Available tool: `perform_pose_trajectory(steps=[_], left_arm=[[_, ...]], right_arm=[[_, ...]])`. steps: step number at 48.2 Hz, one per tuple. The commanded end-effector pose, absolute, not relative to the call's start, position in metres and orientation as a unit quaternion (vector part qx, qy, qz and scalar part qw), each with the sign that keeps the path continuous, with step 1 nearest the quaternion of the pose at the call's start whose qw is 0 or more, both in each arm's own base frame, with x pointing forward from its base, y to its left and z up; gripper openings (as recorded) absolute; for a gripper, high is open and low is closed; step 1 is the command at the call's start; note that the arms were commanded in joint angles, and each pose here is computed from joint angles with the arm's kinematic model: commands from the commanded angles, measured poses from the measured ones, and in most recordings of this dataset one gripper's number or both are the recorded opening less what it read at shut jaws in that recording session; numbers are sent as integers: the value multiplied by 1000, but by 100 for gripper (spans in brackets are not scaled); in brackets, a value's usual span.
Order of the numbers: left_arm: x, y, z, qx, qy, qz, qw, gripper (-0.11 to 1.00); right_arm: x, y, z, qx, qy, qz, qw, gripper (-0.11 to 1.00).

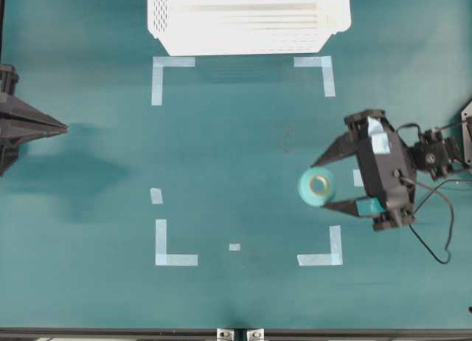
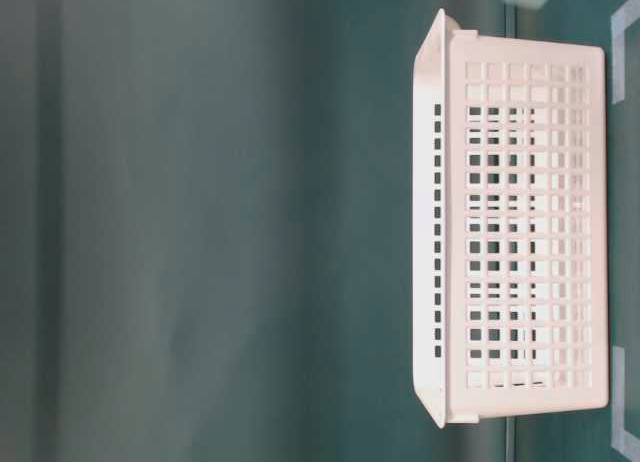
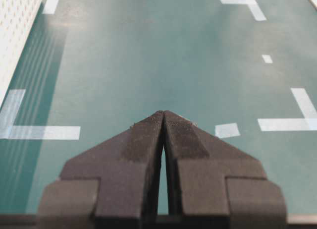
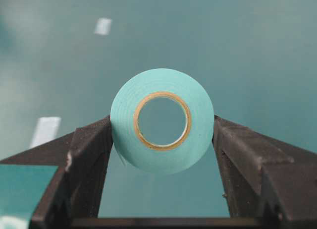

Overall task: Put the tape into the white basket.
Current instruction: 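Lift the tape roll and carry it forward over the white basket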

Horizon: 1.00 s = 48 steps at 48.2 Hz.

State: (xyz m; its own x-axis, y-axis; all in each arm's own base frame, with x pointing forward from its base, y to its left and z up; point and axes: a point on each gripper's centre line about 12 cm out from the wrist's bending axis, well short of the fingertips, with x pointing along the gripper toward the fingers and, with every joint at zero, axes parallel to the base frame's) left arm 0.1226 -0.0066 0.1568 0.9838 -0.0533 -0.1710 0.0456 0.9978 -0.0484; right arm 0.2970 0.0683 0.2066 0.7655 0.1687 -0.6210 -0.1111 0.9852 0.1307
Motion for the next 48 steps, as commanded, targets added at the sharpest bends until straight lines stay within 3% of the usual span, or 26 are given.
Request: perform_pose_trajectory(steps=[1, 48], left_arm=[[124, -6, 162, -22, 80, -22, 996, -10], [124, -2, 162, -24, 81, -8, 996, -10]], right_arm=[[305, 59, 223, 43, 308, 63, 948, 68], [312, -56, 246, 5, 269, -94, 958, 68]])
